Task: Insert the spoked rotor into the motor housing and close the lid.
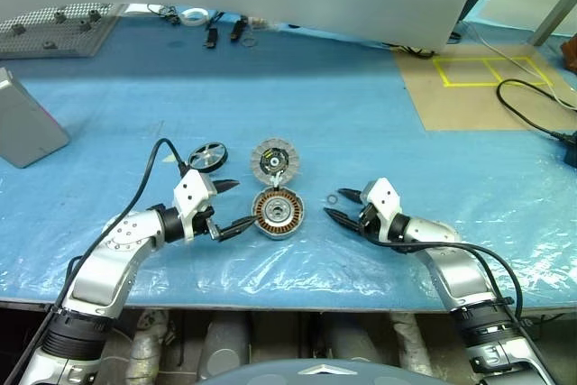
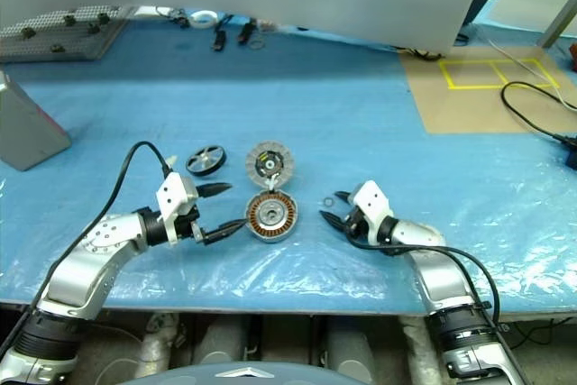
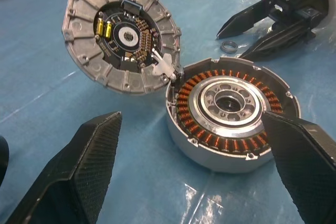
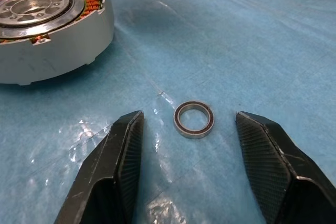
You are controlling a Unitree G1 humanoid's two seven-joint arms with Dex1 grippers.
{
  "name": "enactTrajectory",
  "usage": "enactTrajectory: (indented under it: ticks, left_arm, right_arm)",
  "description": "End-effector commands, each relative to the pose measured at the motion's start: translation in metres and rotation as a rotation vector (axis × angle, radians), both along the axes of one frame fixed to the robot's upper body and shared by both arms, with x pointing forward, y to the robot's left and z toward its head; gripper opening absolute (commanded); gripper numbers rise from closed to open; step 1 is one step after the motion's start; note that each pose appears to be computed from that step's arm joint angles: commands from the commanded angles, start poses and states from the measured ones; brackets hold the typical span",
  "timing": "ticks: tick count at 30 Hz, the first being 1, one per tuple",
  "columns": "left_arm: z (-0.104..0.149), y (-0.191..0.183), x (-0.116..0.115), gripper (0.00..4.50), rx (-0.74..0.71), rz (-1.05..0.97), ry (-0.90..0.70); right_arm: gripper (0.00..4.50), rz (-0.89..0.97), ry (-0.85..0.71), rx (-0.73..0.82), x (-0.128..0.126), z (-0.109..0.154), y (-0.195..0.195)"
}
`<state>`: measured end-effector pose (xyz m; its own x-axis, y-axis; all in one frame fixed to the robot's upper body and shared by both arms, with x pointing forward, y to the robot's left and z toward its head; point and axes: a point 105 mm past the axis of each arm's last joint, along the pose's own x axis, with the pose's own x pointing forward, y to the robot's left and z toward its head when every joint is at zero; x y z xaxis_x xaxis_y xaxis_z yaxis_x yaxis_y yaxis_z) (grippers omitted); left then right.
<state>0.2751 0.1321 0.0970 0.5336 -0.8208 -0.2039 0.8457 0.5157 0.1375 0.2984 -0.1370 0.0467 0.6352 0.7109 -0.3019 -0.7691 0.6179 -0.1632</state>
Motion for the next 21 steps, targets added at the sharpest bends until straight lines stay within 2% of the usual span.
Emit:
enactTrajectory:
  ticks: [1, 4, 7, 19, 21]
  left_arm:
    - [0.008, -0.004, -0.001, 4.50, -0.003, -0.024, -0.045]
    - [0.008, -0.005, -0.001, 4.50, -0.003, -0.026, -0.047]
    - [0.007, -0.004, 0.000, 4.50, -0.002, -0.026, -0.047]
    - [0.006, -0.004, 0.001, 4.50, 0.002, -0.026, -0.051]
    - [0.006, -0.005, 0.001, 4.50, 0.002, -0.026, -0.053]
  right_arm:
    - [2.99, 0.012, 0.036, -0.010, -0.008, -0.004, 0.001]
    - [2.99, 0.015, 0.036, -0.008, -0.007, -0.003, 0.005]
    - [2.46, 0.005, 0.034, -0.004, -0.004, -0.001, 0.007]
    - [2.46, -0.022, 0.047, -0.029, 0.001, -0.011, 0.000]
    - [2.11, -0.020, 0.046, -0.027, 0.000, -0.010, 0.001]
